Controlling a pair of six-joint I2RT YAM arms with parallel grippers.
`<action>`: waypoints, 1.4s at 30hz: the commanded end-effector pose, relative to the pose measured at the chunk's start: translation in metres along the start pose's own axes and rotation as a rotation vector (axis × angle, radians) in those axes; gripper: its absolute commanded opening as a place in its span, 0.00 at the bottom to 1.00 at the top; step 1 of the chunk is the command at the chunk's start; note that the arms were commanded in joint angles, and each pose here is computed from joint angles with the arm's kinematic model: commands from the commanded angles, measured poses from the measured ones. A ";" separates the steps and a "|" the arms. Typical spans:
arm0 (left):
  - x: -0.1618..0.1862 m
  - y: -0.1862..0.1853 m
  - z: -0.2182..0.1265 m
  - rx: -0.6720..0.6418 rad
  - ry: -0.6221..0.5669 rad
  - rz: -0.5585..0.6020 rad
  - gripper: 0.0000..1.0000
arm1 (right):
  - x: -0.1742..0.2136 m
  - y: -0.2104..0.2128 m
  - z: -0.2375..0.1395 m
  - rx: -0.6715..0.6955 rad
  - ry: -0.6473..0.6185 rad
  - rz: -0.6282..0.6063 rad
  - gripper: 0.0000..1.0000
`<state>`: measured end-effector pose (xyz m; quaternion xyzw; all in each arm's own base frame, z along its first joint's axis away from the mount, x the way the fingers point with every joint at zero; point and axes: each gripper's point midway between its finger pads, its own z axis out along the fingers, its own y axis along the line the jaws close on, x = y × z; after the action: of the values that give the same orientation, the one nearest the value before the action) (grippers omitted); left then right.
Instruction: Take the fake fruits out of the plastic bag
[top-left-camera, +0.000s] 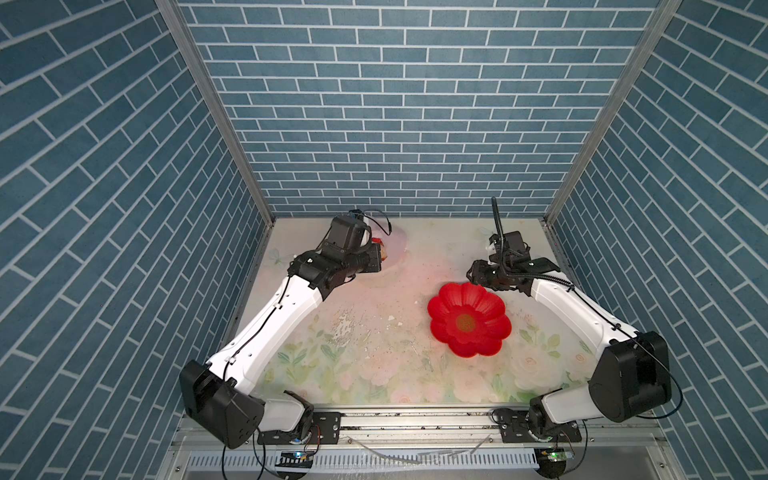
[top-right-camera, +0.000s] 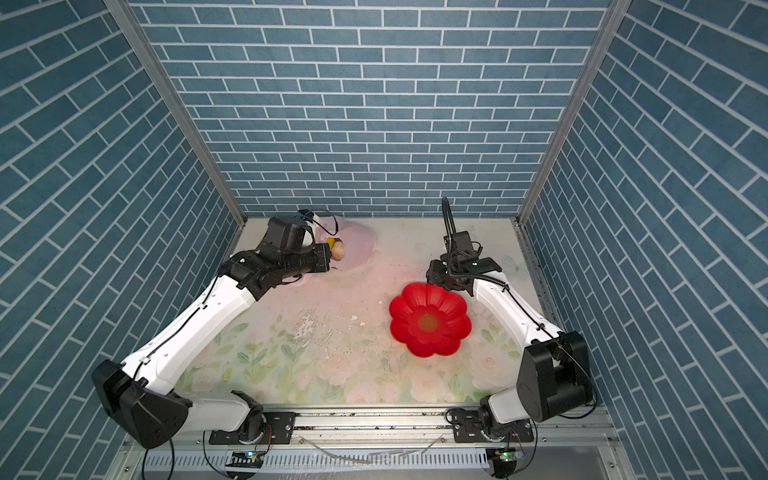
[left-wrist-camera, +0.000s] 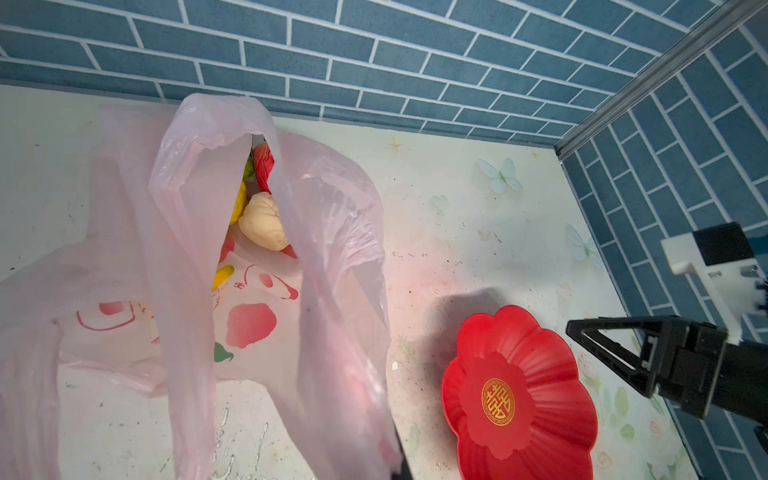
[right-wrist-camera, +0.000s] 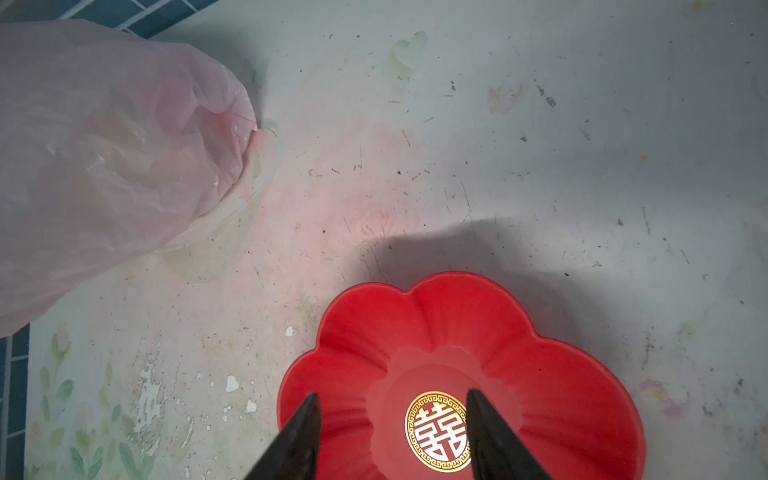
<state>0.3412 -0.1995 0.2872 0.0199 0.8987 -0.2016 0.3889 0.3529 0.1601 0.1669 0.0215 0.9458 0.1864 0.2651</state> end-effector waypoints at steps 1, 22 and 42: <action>0.016 -0.005 -0.007 -0.043 -0.008 -0.033 0.00 | -0.002 0.007 -0.009 -0.044 -0.028 -0.052 0.57; 0.087 0.009 -0.067 -0.266 0.092 0.204 0.55 | -0.021 0.032 0.006 -0.141 0.000 -0.093 0.57; 0.115 0.037 -0.016 -0.042 0.361 0.311 0.69 | -0.050 0.024 0.006 0.021 -0.033 -0.018 0.56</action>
<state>0.2515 -0.1484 0.2080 0.1336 0.9537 -0.0619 0.2623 0.3995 0.1856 0.1976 -0.0061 0.9389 0.1954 0.2832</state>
